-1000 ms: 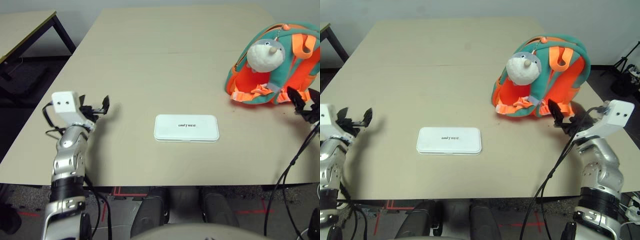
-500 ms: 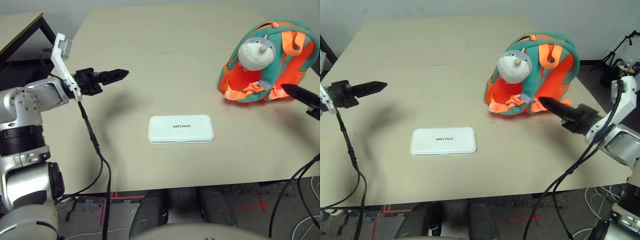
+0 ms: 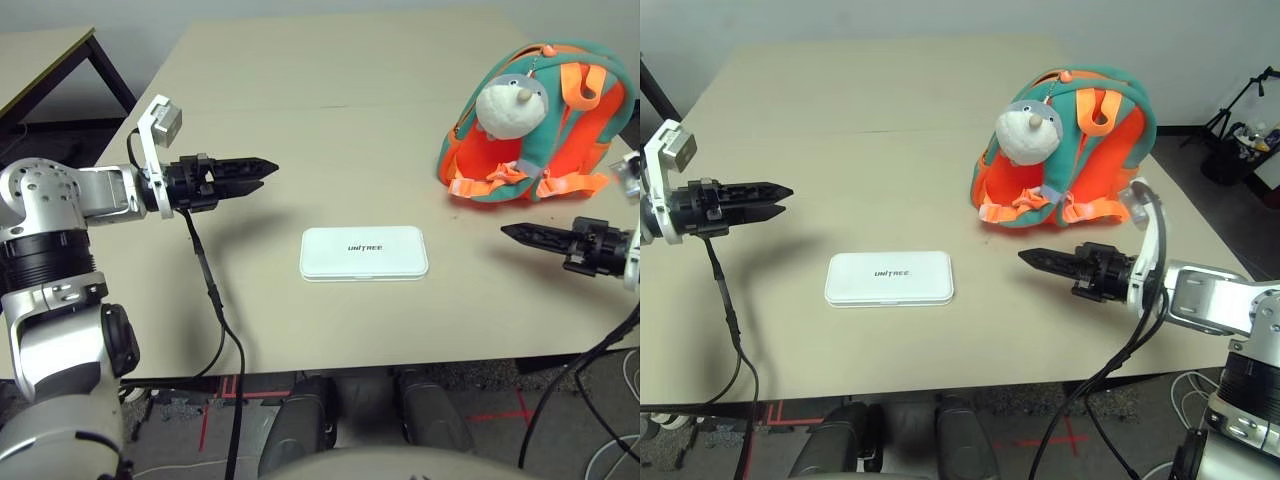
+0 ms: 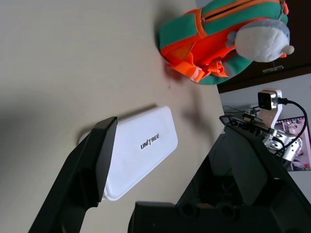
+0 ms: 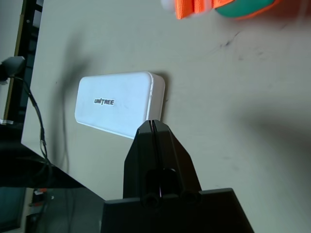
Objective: Put the pencil case into the backpack and zip it.
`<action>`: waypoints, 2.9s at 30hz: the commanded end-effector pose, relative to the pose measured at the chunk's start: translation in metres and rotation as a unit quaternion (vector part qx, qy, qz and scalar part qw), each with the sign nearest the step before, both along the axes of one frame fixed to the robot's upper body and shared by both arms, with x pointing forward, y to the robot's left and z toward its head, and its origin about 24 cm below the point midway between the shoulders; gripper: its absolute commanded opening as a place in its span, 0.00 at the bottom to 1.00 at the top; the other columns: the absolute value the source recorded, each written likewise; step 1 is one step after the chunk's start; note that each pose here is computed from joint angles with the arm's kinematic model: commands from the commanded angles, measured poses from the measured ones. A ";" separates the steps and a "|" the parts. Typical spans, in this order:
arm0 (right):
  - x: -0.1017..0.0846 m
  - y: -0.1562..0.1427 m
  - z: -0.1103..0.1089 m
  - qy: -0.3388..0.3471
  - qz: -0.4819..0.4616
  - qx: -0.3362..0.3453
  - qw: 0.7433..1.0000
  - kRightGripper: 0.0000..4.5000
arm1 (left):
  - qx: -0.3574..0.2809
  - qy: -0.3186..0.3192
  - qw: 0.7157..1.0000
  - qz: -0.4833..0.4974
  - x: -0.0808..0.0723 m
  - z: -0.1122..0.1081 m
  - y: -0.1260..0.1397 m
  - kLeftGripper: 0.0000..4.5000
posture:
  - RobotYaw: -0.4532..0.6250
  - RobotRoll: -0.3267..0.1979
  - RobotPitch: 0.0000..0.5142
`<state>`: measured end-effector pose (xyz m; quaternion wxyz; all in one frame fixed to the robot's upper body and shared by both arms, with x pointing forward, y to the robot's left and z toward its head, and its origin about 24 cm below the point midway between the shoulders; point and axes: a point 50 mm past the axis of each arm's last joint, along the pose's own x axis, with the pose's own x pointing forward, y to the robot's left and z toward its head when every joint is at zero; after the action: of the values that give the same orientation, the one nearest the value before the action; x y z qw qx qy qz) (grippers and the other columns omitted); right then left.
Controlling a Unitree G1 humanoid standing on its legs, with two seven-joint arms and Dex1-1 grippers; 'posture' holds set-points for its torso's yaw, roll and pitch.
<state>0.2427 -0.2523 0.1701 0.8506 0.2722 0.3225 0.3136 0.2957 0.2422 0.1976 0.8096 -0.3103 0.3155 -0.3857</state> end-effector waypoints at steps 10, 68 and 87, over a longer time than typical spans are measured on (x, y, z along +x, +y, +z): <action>0.019 0.024 -0.027 0.045 0.021 -0.014 0.999 0.00 | 0.018 0.088 0.996 -0.005 -0.002 -0.040 -0.004 1.00 | 0.35 0.62 0.20; 0.040 0.049 -0.047 0.022 0.028 -0.106 0.994 0.00 | 0.031 0.221 0.973 -0.063 0.014 -0.089 -0.035 1.00 | 0.30 0.62 0.21; 0.037 0.072 -0.057 0.026 0.080 -0.112 0.990 0.00 | 0.031 0.216 0.975 -0.049 0.015 -0.098 -0.035 1.00 | 0.31 0.62 0.22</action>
<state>0.2830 -0.1848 0.1155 0.8456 0.1616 0.3906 0.3259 0.3141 0.2038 0.1108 0.7108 -0.3490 0.4922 -0.3614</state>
